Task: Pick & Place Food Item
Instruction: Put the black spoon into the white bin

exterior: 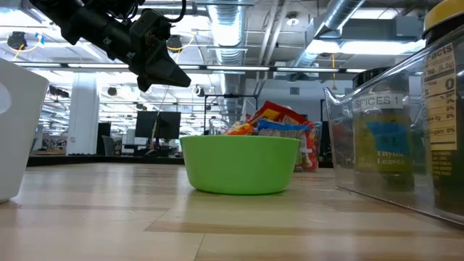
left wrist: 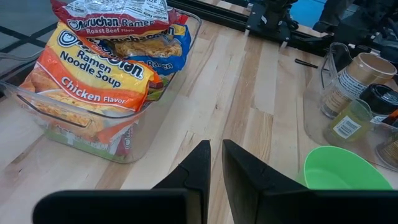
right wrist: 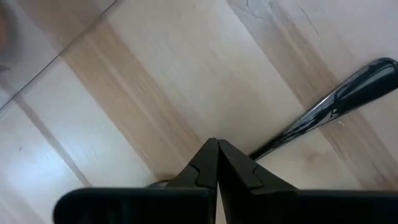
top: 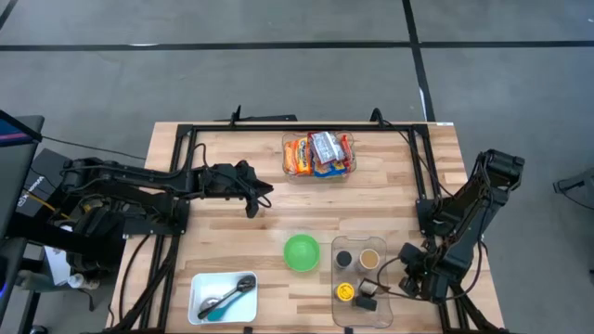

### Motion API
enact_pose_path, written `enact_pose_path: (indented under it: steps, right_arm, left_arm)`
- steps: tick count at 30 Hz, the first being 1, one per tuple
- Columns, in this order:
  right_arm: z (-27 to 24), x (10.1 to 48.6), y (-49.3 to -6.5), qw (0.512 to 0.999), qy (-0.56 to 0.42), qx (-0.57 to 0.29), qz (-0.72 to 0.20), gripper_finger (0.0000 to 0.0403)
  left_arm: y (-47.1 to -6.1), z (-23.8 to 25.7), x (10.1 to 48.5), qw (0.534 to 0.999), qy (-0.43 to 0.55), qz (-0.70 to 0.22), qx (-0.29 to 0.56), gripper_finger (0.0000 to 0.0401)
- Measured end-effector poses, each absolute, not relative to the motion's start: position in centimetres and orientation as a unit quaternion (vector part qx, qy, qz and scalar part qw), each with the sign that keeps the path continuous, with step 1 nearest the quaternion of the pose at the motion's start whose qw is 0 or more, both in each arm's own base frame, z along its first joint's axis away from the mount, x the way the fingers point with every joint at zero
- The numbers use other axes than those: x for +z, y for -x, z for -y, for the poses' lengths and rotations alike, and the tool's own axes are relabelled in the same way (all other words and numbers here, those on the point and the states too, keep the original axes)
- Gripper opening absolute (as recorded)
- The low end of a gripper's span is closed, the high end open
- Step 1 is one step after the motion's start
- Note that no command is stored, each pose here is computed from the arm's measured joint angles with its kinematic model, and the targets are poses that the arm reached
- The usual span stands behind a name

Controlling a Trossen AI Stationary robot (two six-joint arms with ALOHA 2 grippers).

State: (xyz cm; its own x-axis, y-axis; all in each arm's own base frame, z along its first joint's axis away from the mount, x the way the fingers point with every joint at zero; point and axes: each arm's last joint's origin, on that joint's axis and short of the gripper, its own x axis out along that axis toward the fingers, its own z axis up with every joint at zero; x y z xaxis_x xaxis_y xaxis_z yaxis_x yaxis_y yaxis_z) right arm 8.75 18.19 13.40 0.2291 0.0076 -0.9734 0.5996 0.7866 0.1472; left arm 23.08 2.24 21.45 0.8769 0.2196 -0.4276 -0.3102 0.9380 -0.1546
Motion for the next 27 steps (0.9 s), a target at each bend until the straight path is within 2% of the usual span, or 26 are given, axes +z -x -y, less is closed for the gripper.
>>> enact_pose_path:
  steps: [11, 18, 27]
  right_arm:
    - [-19.6, 14.9, -9.4, 0.745, -0.269, -0.166, -0.587, 0.0001]
    - [-20.3, 15.7, -9.3, 0.701, -0.296, -0.158, -0.629, 0.0]
    - [-20.0, 15.2, -9.2, 0.693, -0.303, -0.168, -0.632, 0.0]
  left_arm:
    - [-23.1, -2.2, 21.4, 0.963, 0.11, -0.206, 0.138, 0.0034]
    - [-23.1, -2.2, 21.4, 0.963, 0.11, -0.206, 0.138, 0.0034]
    - [-23.1, -2.2, 21.4, 0.963, 0.11, -0.206, 0.138, 0.0034]
